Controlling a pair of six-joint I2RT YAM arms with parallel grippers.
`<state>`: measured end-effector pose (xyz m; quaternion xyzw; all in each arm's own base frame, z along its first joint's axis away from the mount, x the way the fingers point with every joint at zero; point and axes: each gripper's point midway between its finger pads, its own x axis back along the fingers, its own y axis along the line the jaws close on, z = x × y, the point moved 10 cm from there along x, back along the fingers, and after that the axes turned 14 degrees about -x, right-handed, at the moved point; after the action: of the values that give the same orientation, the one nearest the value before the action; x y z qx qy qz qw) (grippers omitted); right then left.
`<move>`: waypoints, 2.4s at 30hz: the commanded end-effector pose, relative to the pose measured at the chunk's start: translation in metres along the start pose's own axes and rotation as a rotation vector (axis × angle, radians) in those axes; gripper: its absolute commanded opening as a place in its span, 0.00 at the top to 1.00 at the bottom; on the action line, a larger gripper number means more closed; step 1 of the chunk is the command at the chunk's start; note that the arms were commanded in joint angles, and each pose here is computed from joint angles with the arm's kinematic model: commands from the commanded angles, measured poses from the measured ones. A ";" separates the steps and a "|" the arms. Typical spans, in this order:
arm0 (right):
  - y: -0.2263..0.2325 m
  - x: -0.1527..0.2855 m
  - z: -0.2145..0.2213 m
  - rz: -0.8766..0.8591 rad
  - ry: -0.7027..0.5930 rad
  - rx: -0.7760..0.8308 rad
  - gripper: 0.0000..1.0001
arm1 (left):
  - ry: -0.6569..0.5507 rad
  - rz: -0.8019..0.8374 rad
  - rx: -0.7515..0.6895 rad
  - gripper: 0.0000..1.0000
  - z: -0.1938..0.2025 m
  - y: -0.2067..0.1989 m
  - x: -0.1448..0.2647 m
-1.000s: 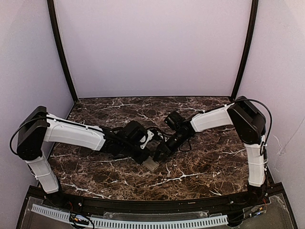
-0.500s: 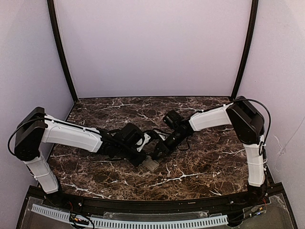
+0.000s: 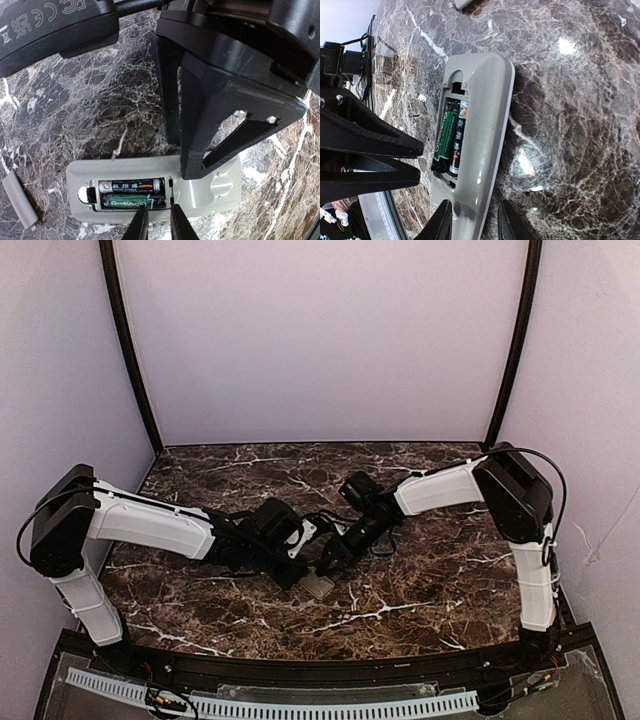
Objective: Load the batteries into the remote control
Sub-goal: Press the battery in the battery compartment.
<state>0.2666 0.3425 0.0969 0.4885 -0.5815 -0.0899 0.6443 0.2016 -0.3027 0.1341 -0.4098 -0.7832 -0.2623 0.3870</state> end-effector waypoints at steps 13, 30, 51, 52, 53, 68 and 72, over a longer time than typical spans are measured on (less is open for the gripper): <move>-0.016 -0.018 0.008 0.113 0.047 -0.048 0.69 | 0.005 -0.008 -0.018 0.82 -0.002 0.002 -0.006; -0.018 -0.022 0.011 0.112 0.064 -0.050 0.68 | -0.033 -0.033 -0.031 0.82 -0.012 0.004 -0.001; -0.019 -0.024 0.013 0.114 0.072 -0.052 0.68 | -0.004 -0.008 -0.031 0.81 -0.004 0.001 -0.012; -0.020 -0.024 0.013 0.114 0.072 -0.052 0.68 | -0.004 -0.008 -0.032 0.81 -0.004 0.001 -0.012; -0.020 -0.024 0.013 0.114 0.072 -0.051 0.69 | 0.001 -0.008 -0.032 0.81 -0.004 0.001 -0.012; -0.021 -0.024 0.014 0.125 0.077 -0.048 0.70 | 0.079 -0.041 -0.056 0.89 0.013 0.003 -0.019; -0.021 -0.024 0.014 0.127 0.078 -0.049 0.70 | 0.104 -0.043 -0.048 0.90 0.023 0.003 -0.023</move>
<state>0.2664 0.3469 0.0966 0.4830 -0.5894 -0.0771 0.6430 0.2088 -0.3099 0.1252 -0.4066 -0.7847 -0.2838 0.3720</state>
